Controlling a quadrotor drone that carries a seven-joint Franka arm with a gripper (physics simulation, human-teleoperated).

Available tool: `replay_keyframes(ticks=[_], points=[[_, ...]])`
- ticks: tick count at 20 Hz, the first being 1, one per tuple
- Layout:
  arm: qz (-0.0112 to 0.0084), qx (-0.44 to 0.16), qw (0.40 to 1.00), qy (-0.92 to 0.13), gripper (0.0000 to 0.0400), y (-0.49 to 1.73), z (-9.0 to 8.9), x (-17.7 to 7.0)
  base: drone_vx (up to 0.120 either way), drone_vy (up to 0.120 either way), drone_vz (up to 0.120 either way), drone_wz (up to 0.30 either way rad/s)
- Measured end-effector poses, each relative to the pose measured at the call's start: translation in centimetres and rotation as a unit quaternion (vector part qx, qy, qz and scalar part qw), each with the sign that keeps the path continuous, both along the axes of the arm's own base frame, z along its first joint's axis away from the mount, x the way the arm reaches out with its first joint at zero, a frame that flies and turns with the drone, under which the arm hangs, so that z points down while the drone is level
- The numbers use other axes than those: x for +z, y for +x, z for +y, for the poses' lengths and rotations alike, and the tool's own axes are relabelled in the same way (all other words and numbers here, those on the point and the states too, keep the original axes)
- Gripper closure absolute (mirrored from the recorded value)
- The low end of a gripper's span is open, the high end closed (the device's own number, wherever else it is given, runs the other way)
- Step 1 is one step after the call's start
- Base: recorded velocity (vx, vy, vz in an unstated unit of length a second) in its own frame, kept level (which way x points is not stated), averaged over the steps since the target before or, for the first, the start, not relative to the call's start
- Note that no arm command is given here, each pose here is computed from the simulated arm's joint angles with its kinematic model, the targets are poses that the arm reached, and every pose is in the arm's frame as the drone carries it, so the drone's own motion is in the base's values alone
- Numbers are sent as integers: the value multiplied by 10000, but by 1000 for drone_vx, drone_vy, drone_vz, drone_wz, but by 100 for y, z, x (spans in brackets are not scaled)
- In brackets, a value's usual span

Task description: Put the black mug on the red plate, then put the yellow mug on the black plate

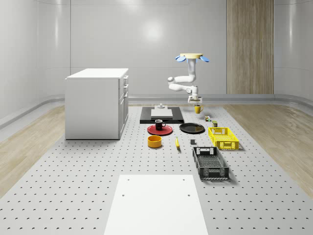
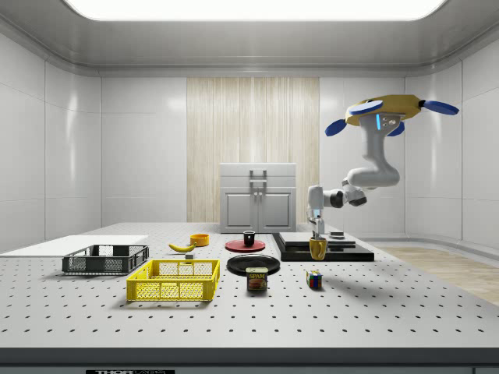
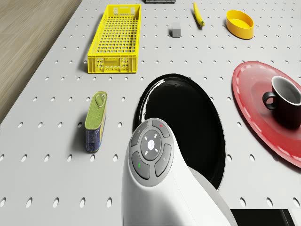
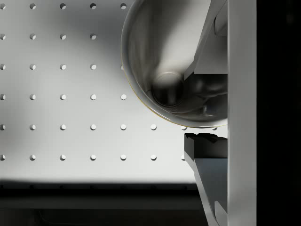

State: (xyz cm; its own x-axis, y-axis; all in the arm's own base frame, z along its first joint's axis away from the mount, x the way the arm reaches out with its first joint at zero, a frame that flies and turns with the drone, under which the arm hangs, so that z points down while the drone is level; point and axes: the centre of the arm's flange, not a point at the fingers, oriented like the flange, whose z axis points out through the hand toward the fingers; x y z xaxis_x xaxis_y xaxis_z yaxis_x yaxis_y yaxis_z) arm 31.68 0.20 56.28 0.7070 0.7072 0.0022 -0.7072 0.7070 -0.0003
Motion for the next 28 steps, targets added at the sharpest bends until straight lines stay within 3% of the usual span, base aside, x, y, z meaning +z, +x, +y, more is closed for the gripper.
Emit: replay_keyframes(ticks=[18, 28], points=[[0, 0, 10000, 0, 290, 0, 0, 0, 120, -120, 0, 0], [0, 0, 10000, 0, 290, 0, 0, 0, 120, -8, -48, 0]])
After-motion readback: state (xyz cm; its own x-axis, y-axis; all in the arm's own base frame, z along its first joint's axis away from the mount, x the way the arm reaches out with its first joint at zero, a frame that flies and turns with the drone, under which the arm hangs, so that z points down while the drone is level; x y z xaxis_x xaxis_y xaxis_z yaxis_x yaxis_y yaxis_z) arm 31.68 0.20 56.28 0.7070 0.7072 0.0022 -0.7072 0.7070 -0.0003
